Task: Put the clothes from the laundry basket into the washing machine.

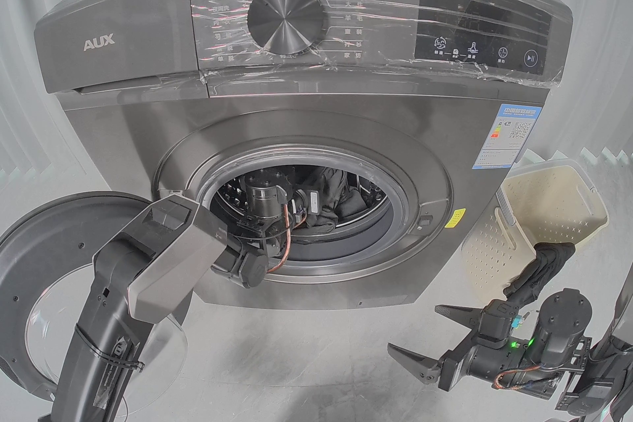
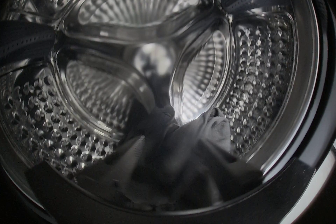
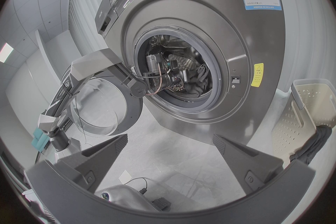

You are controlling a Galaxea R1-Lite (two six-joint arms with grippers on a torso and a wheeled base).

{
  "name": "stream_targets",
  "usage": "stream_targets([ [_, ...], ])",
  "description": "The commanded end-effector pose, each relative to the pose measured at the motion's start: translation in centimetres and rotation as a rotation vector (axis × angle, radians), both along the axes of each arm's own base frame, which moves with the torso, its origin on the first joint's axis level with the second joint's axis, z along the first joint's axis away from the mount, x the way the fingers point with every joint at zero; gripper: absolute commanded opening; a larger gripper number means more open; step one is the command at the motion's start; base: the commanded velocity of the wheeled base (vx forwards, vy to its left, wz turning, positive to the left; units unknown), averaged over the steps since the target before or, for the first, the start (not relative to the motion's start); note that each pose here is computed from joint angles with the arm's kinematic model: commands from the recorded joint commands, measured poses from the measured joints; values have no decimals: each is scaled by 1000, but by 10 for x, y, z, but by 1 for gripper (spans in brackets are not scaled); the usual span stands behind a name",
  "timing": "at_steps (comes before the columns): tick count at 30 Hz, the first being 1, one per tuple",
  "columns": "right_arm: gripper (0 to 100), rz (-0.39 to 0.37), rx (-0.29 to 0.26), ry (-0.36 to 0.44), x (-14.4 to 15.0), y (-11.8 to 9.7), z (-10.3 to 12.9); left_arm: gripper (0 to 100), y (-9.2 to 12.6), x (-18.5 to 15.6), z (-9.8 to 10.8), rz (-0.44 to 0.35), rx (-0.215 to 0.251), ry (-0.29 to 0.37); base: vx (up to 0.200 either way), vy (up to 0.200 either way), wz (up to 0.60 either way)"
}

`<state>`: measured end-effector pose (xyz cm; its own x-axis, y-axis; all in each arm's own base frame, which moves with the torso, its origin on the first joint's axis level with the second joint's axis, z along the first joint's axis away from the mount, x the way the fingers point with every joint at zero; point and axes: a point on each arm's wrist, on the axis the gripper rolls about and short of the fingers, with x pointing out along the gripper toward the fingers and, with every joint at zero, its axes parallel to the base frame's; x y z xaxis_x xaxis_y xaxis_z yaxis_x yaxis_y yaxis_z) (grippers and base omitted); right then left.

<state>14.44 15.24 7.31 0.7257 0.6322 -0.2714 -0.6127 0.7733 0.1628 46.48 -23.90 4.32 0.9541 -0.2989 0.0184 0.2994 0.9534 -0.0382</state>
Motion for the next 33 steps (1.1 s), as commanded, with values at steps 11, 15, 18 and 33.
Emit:
stream_targets([
  [11,100,1,-2,0,0,0,0,100,-1,-44,-36,-103,138,183,0,0,0],
  [15,100,2,-1,-1,0,0,0,100,-1,-45,-46,-102,152,201,0,0,0],
  [18,100,2,-1,-1,0,0,0,0,-1,-45,-52,-101,156,207,0,0,0],
  [33,100,2,2,-3,0,1,0,0,-5,-13,-25,-31,61,45,0,0,0],
])
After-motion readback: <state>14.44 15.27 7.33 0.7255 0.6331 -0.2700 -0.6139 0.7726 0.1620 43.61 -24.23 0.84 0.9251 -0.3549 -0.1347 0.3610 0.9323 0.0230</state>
